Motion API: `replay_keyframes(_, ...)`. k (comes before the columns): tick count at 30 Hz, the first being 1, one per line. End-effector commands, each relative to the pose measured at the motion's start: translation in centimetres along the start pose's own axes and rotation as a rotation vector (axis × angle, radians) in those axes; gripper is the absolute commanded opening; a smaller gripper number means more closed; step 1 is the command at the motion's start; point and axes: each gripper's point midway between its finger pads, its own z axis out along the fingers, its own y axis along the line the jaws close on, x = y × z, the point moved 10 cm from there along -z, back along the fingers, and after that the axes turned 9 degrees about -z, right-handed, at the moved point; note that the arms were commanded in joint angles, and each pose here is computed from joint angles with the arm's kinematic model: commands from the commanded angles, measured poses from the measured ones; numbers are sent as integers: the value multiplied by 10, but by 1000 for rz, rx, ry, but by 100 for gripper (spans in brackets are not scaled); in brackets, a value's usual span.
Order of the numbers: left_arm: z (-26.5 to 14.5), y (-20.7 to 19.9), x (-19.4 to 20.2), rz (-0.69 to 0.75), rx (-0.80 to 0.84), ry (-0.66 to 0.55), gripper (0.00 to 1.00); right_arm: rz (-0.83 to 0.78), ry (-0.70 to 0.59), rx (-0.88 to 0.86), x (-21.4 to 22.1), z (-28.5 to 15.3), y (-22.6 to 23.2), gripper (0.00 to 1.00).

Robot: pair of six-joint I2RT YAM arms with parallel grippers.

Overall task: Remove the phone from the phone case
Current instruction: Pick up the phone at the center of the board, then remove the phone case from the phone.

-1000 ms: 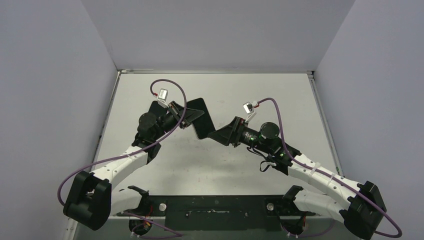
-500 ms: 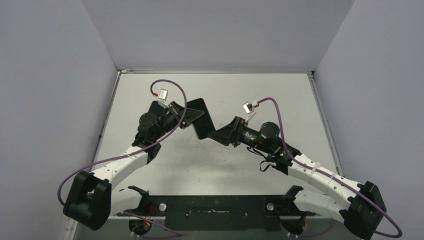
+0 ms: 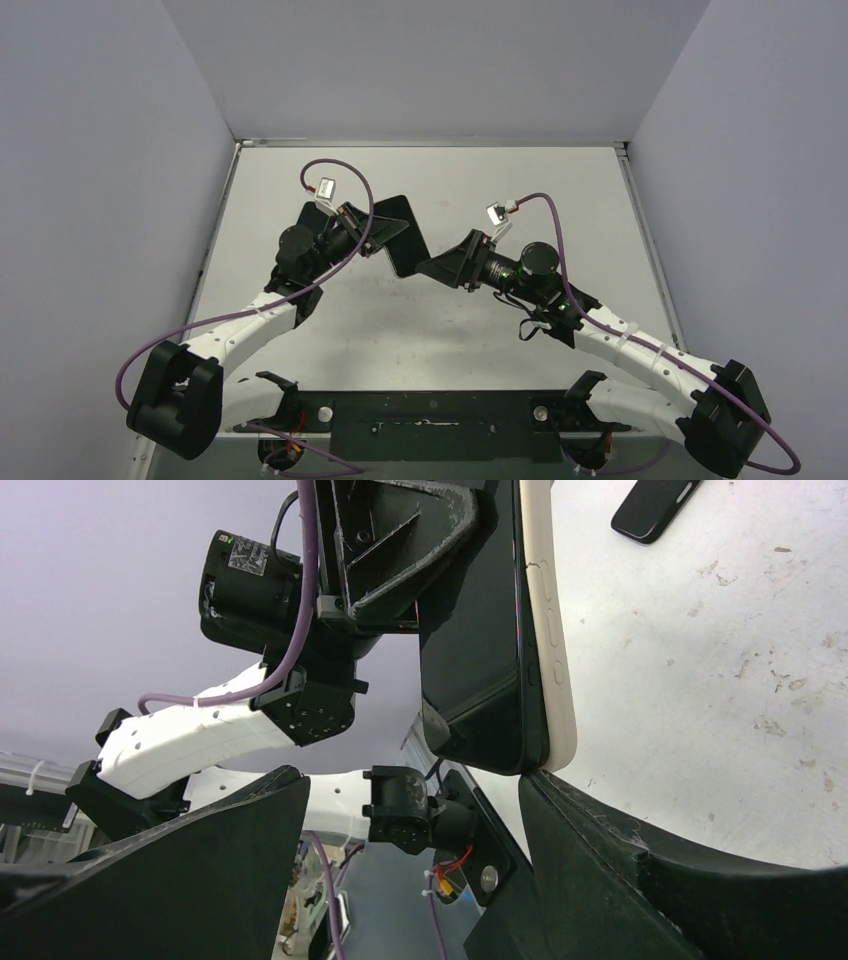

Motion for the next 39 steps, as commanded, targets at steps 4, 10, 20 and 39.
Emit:
replay_keyframes(4, 1, -32, 21, 22, 165, 90, 0, -8, -88, -100, -12, 5, 8, 78)
replay_keyframes(10, 2, -35, 42, 7, 211, 156, 0, -12, -105, -121, -10, 7, 6, 76)
replay_keyframes(20, -3, -37, 69, 50, 295, 235, 0, -68, -143, -185, -20, 18, 5, 72)
replay_keyframes(39, -15, -27, 56, 261, 223, 178, 30, -85, -163, -230, -31, 24, -9, 0)
